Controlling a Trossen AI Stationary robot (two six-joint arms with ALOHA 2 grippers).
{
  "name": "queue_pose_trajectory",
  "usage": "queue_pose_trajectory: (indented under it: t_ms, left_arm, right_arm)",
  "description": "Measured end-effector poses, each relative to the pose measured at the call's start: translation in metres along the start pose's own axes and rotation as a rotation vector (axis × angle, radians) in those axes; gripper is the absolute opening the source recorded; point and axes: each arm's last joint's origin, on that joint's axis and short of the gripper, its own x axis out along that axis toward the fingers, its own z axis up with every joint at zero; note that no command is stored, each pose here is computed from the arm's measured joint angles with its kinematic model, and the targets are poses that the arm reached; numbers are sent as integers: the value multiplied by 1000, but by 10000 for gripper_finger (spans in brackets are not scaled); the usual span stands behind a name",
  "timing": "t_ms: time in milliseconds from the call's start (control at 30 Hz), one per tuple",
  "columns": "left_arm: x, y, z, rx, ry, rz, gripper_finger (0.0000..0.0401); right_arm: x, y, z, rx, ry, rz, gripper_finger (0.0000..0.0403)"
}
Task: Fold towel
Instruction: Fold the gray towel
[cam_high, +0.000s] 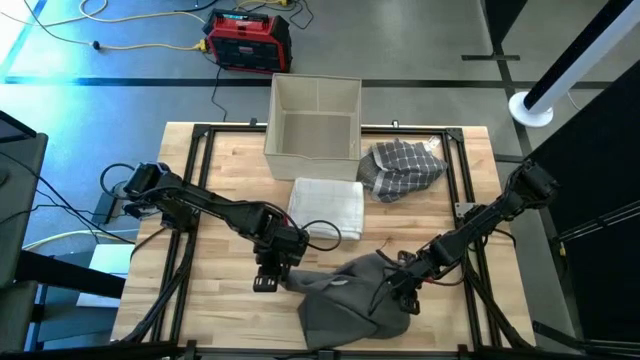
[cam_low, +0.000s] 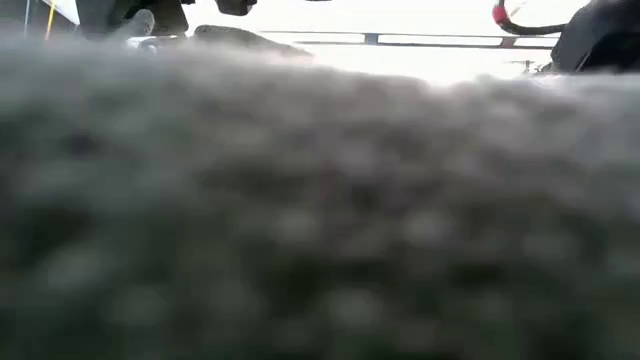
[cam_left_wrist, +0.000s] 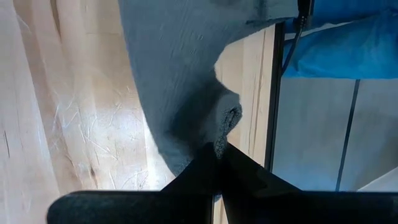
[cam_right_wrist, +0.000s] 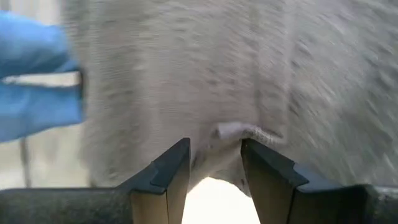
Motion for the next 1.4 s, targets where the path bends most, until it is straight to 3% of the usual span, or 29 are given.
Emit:
queue_pose_trajectory:
  t_ms: [200, 333, 567, 733, 1033, 1200, 1400]
  left_arm:
    - [0, 0, 0, 2, -3, -1, 1]
    - [-1, 2, 1, -4, -6, 0, 1]
    - [-1, 3, 1, -4, -16, 28, 1]
    - [-10, -5, -4, -31, -31, 67, 1]
    - [-51, -27, -31, -75, -64, 155, 0]
    - [-97, -35, -55, -8, -212, 224, 0]
    - [-155, -40, -92, 45, -557, 356, 0]
  right_arm:
    - [0, -3, -5, 17, 2, -70, 12]
    - [-4, -1, -4, 18, -3, -78, 5]
    - [-48, 23, 3, 6, -83, -78, 4]
    - [-107, 46, 8, -18, -222, -126, 4]
    - [-211, 74, 25, -28, -667, -239, 4]
    - [-246, 82, 31, -24, -848, -258, 4]
    - [-273, 88, 34, -21, -1001, -289, 4]
